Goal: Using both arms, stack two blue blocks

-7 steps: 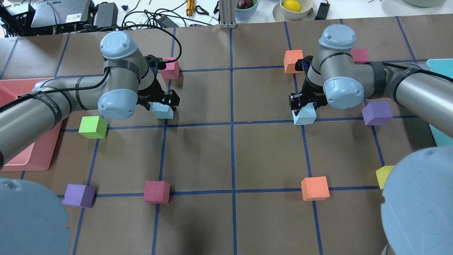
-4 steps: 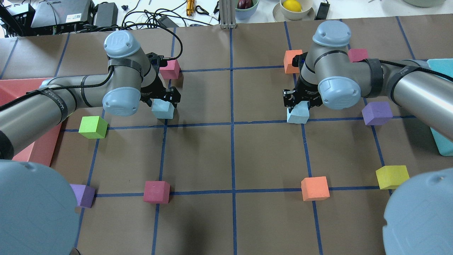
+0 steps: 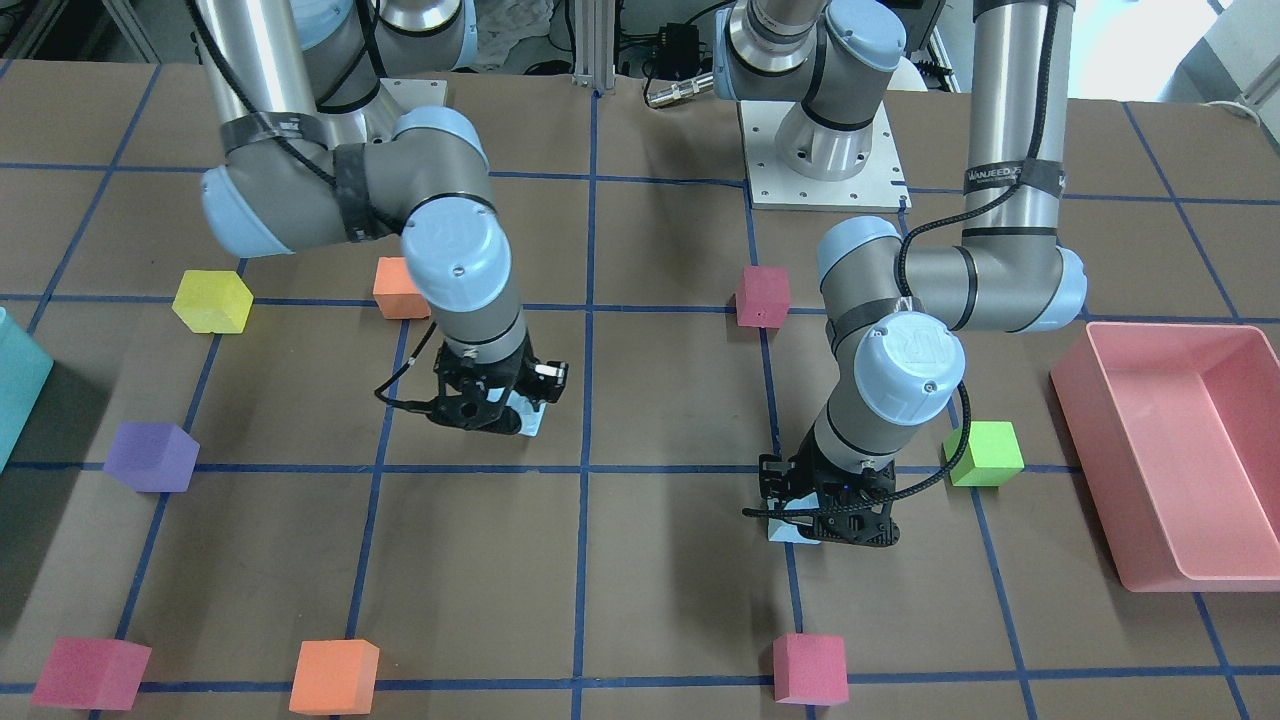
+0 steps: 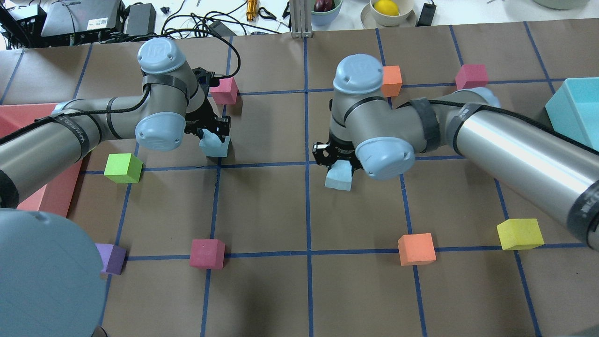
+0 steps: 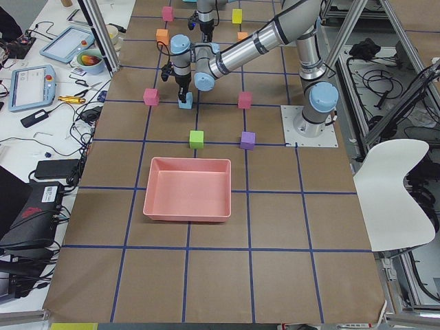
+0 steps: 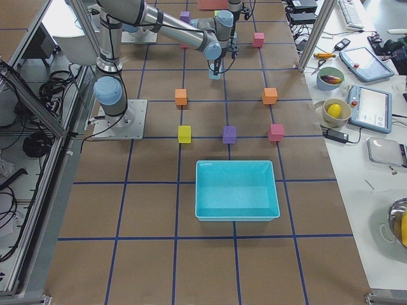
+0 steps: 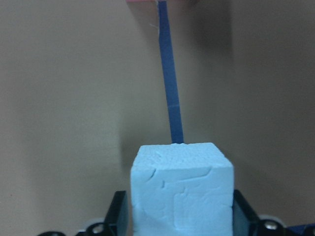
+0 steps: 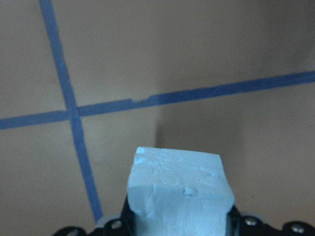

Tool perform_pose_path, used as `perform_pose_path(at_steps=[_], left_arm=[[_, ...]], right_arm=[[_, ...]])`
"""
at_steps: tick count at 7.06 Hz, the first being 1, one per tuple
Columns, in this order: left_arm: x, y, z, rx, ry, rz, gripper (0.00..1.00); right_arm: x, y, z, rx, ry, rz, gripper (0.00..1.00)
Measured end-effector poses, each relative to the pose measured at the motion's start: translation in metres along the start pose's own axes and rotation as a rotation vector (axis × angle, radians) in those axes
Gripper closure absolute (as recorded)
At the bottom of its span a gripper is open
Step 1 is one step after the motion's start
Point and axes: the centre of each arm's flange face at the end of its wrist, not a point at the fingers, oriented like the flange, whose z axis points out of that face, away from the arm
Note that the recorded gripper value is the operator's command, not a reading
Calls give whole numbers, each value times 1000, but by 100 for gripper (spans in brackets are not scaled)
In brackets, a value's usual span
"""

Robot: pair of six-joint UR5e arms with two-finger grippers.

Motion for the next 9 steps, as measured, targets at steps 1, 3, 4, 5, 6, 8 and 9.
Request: perform_pose_path(at_steps=[1, 3, 4, 5, 6, 8, 9], left_arm=[[0, -1, -1, 2, 0, -1, 100], [0, -3, -9, 17, -2, -2, 100], [-1, -7, -16, 22, -3, -1, 100], [-1, -10, -20, 14, -3, -1, 100], [0, -10, -22, 9, -2, -1, 100], [5, -9, -23, 5, -2, 5, 100], [6, -8, -24, 6, -2, 6, 100]], right_arm=[[-23, 28, 11, -15, 11, -12, 100], [-41, 61, 26, -47, 19, -40, 95], [-43, 70, 30, -61, 14, -48, 85], [-45, 76, 29, -63, 8, -55, 58], [-44, 81, 26, -60, 4, -61, 32], [-39, 88, 30, -68, 10, -71, 4], [-38, 90, 31, -70, 11, -70, 0]])
